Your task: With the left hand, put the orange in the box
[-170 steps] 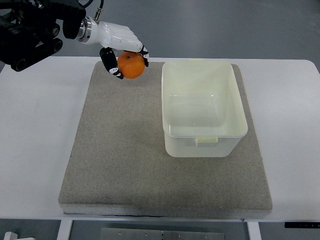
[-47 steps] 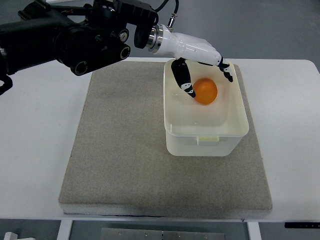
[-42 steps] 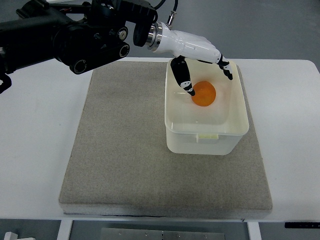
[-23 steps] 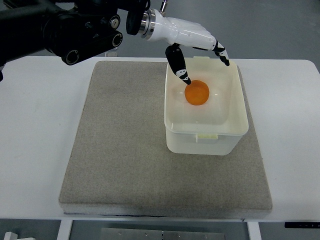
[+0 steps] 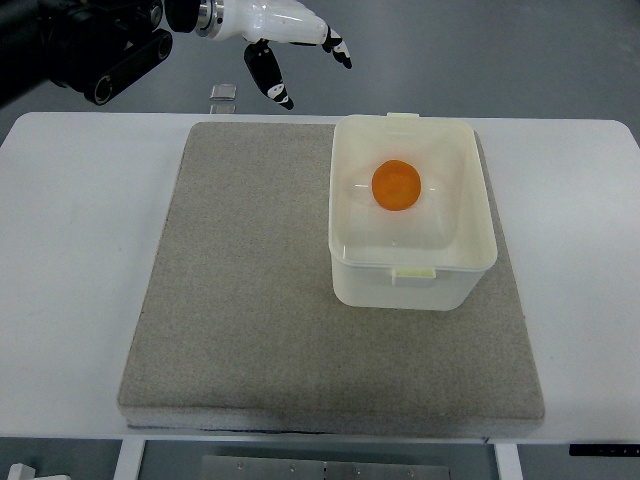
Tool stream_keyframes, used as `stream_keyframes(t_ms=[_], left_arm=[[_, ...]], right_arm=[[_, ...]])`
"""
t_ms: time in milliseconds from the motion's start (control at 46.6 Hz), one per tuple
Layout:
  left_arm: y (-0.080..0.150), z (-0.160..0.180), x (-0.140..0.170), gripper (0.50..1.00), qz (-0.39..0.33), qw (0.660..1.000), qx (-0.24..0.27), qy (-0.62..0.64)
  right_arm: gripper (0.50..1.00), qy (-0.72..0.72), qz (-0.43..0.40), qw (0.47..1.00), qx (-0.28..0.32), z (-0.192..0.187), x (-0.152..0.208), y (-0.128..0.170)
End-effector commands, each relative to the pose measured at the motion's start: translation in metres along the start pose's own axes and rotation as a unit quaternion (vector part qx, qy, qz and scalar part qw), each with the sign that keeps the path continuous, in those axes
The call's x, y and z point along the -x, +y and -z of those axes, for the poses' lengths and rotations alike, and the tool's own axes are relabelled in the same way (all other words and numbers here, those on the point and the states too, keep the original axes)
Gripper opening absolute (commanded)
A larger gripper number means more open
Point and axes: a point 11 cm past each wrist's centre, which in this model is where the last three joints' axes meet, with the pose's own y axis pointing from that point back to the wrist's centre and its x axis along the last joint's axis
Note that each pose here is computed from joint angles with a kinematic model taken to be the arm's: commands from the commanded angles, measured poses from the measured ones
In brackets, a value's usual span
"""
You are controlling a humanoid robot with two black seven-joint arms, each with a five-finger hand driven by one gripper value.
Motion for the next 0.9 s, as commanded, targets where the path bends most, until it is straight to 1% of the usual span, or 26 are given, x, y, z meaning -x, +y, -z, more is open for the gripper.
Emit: stream_keyframes(t_ms=[0, 129, 279, 429, 557, 643, 729, 879], left_arm=[[0.004, 0.012, 0.005, 0.885, -0.001, 1.000, -0.019, 0.004], [0.009, 0.029, 0.016, 0.885, -0.001, 0.999, -0.042, 0.011], [0.019, 0.054, 0.037, 0.885, 0.001, 0.997, -0.082, 0.012], [0.025, 0.074, 0.067, 0.885, -0.019, 0.993, -0.117, 0.019], [0.026, 0.080, 0.089, 0.883, -0.042, 0.990, -0.126, 0.038], [0.030, 0.085, 0.088, 0.883, -0.077, 0.985, -0.134, 0.073], [0.028, 0.084, 0.077, 0.883, -0.126, 0.976, -0.133, 0.120], [0.028, 0.086, 0.061, 0.883, -0.226, 0.940, -0.133, 0.218]], right_arm=[[0.944, 0.000, 0.000, 1.000, 0.000, 0.000, 0.000, 0.000], [0.944, 0.001, 0.000, 1.000, 0.000, 0.000, 0.000, 0.000], [0.944, -0.001, 0.000, 1.000, 0.000, 0.000, 0.000, 0.000], [0.944, 0.001, 0.000, 1.000, 0.000, 0.000, 0.000, 0.000], [0.944, 0.000, 0.000, 1.000, 0.000, 0.000, 0.000, 0.000], [0.944, -0.001, 0.000, 1.000, 0.000, 0.000, 0.000, 0.000], [0.944, 0.000, 0.000, 1.000, 0.000, 0.000, 0.000, 0.000], [0.944, 0.001, 0.000, 1.000, 0.000, 0.000, 0.000, 0.000]])
